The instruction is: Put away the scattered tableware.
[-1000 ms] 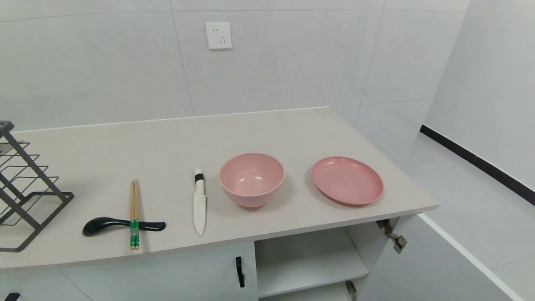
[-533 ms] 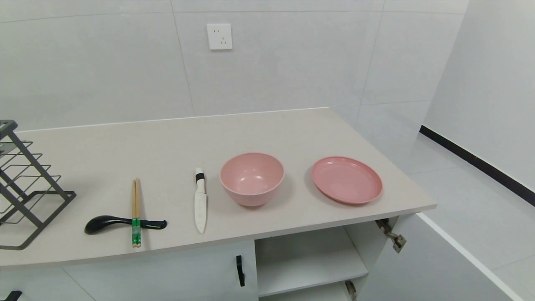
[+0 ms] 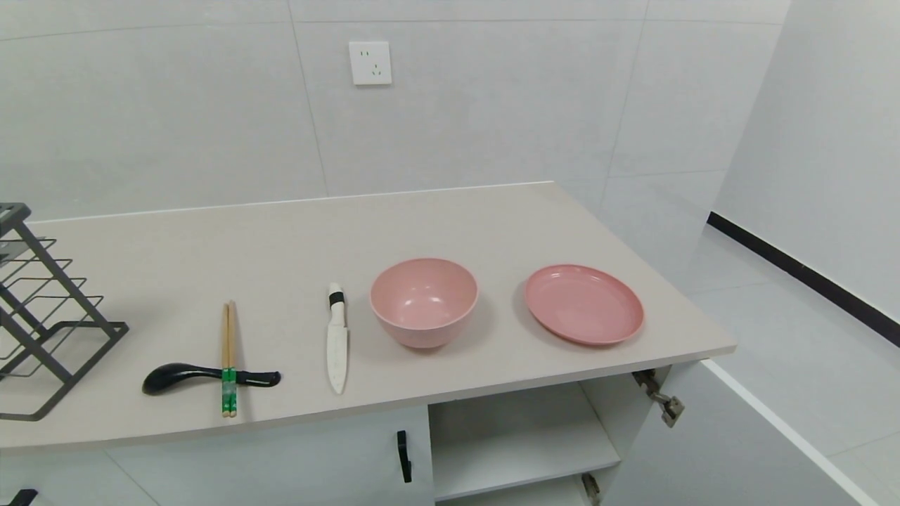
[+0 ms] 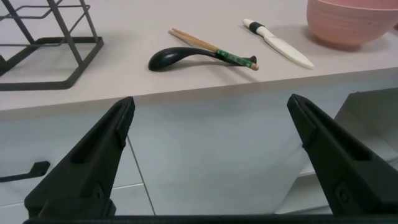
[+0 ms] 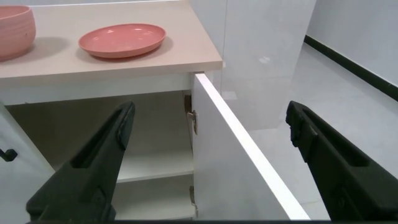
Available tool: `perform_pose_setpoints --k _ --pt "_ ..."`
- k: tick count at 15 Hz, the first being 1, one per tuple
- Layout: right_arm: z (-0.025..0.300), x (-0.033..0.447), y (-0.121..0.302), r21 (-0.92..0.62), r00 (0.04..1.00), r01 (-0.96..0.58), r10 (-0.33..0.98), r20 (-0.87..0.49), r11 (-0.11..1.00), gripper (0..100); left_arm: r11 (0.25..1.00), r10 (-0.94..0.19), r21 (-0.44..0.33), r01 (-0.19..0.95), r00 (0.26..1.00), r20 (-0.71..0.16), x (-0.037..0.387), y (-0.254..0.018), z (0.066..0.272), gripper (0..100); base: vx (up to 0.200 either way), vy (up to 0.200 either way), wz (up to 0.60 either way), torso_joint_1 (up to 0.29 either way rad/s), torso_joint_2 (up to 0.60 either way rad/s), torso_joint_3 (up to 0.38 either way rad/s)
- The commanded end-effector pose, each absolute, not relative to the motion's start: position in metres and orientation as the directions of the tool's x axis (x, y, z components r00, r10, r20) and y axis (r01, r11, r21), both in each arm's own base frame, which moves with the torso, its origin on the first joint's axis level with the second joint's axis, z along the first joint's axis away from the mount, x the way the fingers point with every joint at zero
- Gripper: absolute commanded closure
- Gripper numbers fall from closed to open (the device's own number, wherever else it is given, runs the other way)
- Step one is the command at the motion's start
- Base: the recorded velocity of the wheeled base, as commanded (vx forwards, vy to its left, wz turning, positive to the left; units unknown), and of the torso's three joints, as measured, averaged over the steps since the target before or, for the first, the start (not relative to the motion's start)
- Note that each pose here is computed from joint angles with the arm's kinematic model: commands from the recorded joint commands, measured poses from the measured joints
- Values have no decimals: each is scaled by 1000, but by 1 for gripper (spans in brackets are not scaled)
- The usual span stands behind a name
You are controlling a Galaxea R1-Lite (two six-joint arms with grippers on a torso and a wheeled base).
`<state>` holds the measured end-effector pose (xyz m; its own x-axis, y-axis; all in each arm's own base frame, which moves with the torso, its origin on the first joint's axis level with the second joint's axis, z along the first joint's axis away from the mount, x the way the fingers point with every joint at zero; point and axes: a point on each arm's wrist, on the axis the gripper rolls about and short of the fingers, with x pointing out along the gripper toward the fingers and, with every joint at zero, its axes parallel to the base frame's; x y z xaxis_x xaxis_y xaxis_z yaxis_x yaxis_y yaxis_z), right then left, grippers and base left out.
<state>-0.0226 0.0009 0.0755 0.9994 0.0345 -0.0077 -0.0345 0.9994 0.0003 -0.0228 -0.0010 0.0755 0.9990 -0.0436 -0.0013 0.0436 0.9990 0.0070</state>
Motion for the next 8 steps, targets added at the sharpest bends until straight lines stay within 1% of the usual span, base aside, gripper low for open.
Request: perform_pose_setpoints --k 1,2,5,8 --pt "75 -22 1 0 999 -35 35 -11 999 0 999 -44 6 44 999 -2 -23 -1 75 0 0 0 0 0 0 0" --pt "76 -22 1 -1 999 -35 35 -9 999 0 999 -44 3 44 999 -2 -23 -1 75 0 0 0 0 0 0 0" --pt "75 -22 1 -1 999 -40 40 -11 999 0 999 -43 5 43 999 -2 -23 -1 75 0 -200 0 0 7 6 -1" --pt "76 -22 1 -6 999 -38 38 -8 999 0 999 -43 5 43 999 -2 -23 -1 75 0 0 0 0 0 0 0"
